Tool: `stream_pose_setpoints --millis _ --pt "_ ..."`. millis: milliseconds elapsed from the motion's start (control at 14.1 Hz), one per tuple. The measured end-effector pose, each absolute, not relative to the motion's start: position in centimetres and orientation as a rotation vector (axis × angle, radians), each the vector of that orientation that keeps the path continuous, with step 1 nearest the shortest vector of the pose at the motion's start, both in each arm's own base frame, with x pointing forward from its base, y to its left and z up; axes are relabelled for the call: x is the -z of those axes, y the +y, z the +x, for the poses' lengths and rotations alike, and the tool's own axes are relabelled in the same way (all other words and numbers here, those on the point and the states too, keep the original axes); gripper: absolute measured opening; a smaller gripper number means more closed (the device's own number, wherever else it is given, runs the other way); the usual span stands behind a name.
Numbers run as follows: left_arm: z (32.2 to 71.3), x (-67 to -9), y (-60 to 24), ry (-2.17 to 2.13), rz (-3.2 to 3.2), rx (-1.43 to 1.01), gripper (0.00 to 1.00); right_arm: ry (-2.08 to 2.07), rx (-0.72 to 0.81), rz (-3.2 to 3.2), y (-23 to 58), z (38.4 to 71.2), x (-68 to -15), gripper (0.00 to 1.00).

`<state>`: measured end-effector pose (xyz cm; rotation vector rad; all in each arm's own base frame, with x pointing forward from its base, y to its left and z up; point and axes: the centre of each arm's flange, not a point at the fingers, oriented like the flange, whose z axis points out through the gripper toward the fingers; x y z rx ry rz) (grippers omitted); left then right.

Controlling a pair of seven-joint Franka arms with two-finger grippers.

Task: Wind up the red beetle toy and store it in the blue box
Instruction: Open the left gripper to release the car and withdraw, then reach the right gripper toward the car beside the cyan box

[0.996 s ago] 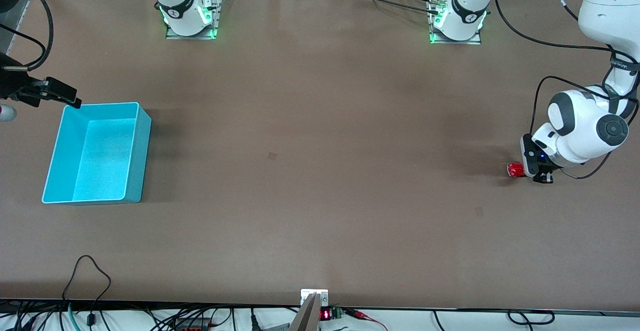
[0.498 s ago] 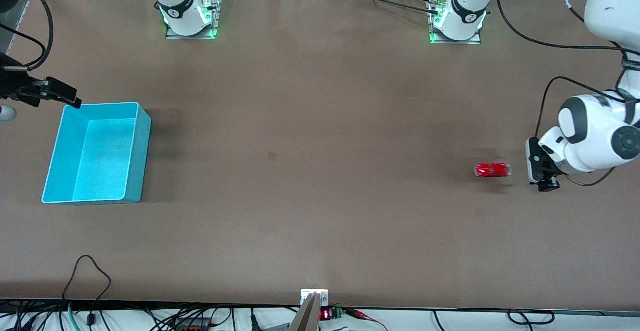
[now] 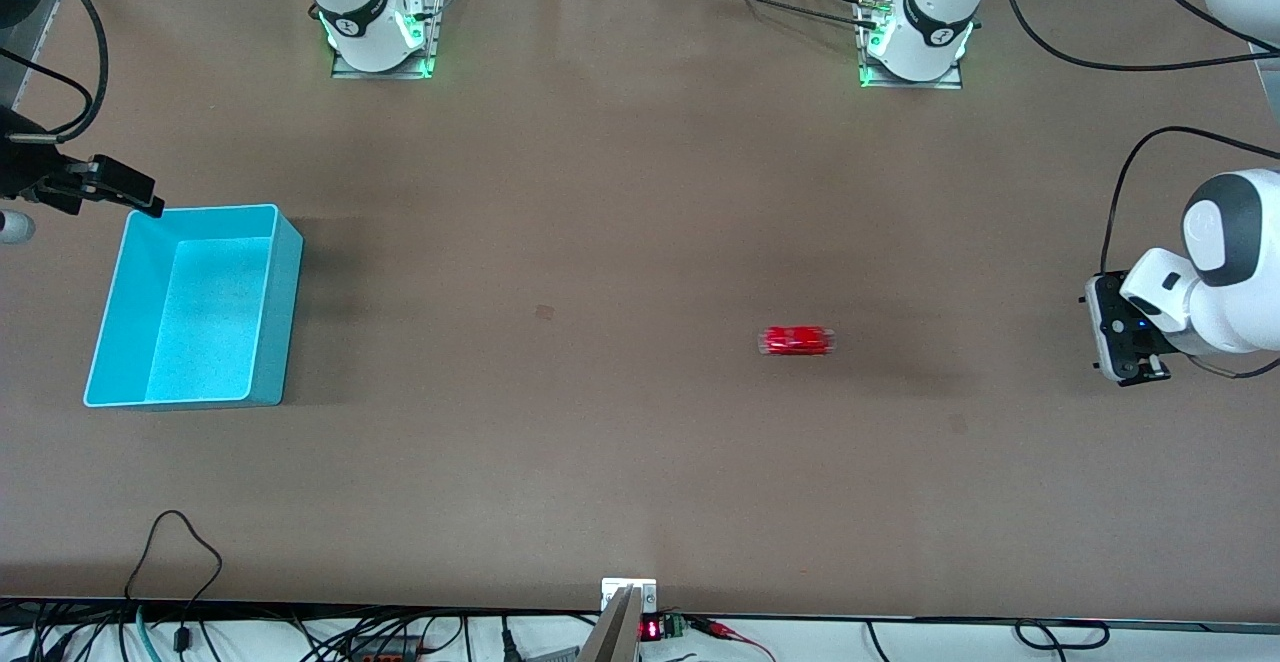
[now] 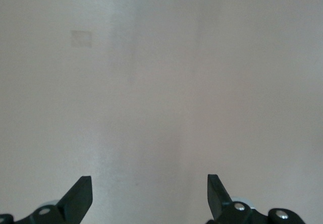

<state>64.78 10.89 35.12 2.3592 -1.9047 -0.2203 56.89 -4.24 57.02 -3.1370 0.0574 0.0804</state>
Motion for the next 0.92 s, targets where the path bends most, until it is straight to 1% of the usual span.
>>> stream_pose_setpoints --millis 356,569,925 --pt "63.7 -41.3 7.5 -1.575 2.606 0.289 1.00 0.053 -0.083 -3.137 -4.1 56.9 -56.9 1.00" --pt "62.9 -45.3 7.2 -1.362 2.724 0.340 1.00 0.051 -0.084 -3.137 -4.0 56.9 -56.9 1.00" --pt "62.1 -49.6 6.0 -1.043 2.872 0.406 1.00 0.050 -0.088 -3.137 -4.0 57.0 -56.7 1.00"
